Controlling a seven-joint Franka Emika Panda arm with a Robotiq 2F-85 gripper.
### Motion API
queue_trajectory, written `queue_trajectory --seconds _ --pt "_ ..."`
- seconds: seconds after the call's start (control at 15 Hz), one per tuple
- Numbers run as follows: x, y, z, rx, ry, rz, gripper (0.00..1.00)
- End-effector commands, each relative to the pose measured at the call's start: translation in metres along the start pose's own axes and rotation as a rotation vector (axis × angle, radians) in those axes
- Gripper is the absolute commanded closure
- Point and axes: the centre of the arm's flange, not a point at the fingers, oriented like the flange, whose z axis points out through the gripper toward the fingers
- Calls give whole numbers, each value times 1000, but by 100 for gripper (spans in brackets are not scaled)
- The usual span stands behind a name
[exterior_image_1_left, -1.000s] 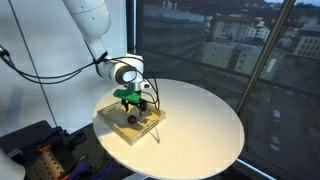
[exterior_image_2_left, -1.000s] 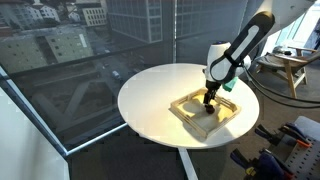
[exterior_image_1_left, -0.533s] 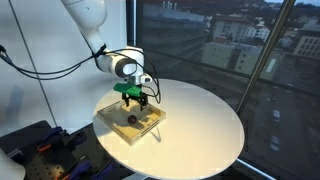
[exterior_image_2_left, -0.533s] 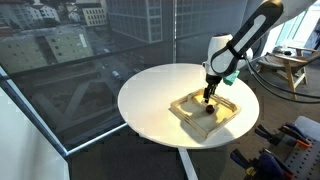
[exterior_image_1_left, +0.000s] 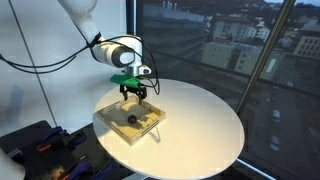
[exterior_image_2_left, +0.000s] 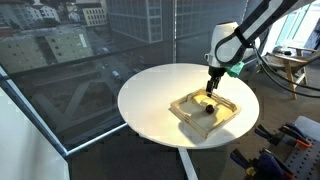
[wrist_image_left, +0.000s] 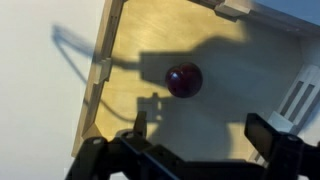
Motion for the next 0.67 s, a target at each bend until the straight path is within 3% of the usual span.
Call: queue_trajectory --seconds 0.0,0.6 --pt "-16 -7 -28 -3 3 15 0" --pt "-24 -11 -64 -7 16 22 0"
